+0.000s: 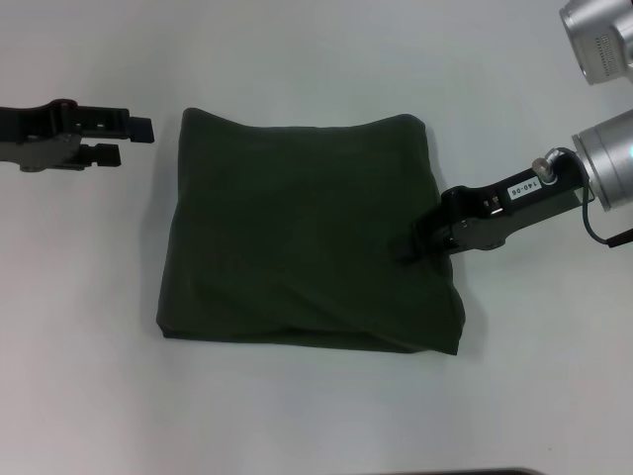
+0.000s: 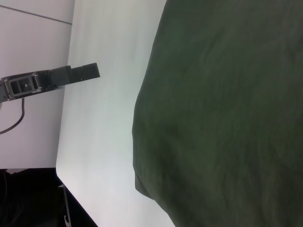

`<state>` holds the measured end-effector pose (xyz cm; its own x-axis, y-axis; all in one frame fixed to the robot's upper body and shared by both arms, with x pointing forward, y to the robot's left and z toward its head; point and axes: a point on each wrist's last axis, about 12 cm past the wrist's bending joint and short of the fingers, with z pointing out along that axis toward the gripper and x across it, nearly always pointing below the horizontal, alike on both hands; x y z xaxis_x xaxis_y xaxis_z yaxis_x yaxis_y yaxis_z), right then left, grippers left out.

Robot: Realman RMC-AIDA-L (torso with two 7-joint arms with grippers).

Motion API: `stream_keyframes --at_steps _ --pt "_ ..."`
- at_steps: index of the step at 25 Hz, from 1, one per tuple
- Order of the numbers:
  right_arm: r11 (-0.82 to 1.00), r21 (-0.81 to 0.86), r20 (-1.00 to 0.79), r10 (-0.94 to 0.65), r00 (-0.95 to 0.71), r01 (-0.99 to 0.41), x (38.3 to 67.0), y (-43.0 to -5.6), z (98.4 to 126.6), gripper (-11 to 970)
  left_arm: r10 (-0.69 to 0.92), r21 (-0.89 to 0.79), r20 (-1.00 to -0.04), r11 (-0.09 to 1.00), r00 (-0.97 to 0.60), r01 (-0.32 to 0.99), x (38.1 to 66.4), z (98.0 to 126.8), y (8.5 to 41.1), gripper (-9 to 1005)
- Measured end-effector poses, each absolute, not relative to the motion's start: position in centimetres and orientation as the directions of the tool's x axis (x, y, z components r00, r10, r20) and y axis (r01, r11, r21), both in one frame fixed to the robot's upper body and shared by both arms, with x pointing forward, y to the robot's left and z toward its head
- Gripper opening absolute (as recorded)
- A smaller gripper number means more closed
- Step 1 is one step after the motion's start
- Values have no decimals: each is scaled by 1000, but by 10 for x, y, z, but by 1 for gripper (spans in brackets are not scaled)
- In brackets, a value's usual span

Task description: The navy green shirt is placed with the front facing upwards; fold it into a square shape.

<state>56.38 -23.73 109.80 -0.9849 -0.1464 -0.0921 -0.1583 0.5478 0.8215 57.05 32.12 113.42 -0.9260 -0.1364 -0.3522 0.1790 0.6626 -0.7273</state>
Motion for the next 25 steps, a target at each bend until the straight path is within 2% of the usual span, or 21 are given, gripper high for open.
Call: stream_keyframes --at_steps 11,14,17,19,22,25 --pt "551 817 -108 -142 -984 -169 566 -239 1099 239 -114 -743 -335 643 -935 188 564 1136 322 750" --pt "537 814 -169 -149 -974 -223 569 -239 1102 251 -112 -746 -356 632 -928 210 564 1139 323 750" --pt "435 812 -368 -133 -920 -388 570 -241 1105 263 -66 -757 -449 558 -891 340 557 1145 321 751" --pt "357 764 -547 -82 -833 -537 562 -241 1101 272 -46 -758 -529 474 -847 448 542 1144 320 751" --pt "342 703 -670 26 -742 -623 554 -239 1088 284 -88 -746 -613 390 -785 539 522 1140 325 751" --pt "351 647 -750 129 -649 -678 552 -241 1086 350 -112 -668 -728 338 -677 663 505 1143 331 751"
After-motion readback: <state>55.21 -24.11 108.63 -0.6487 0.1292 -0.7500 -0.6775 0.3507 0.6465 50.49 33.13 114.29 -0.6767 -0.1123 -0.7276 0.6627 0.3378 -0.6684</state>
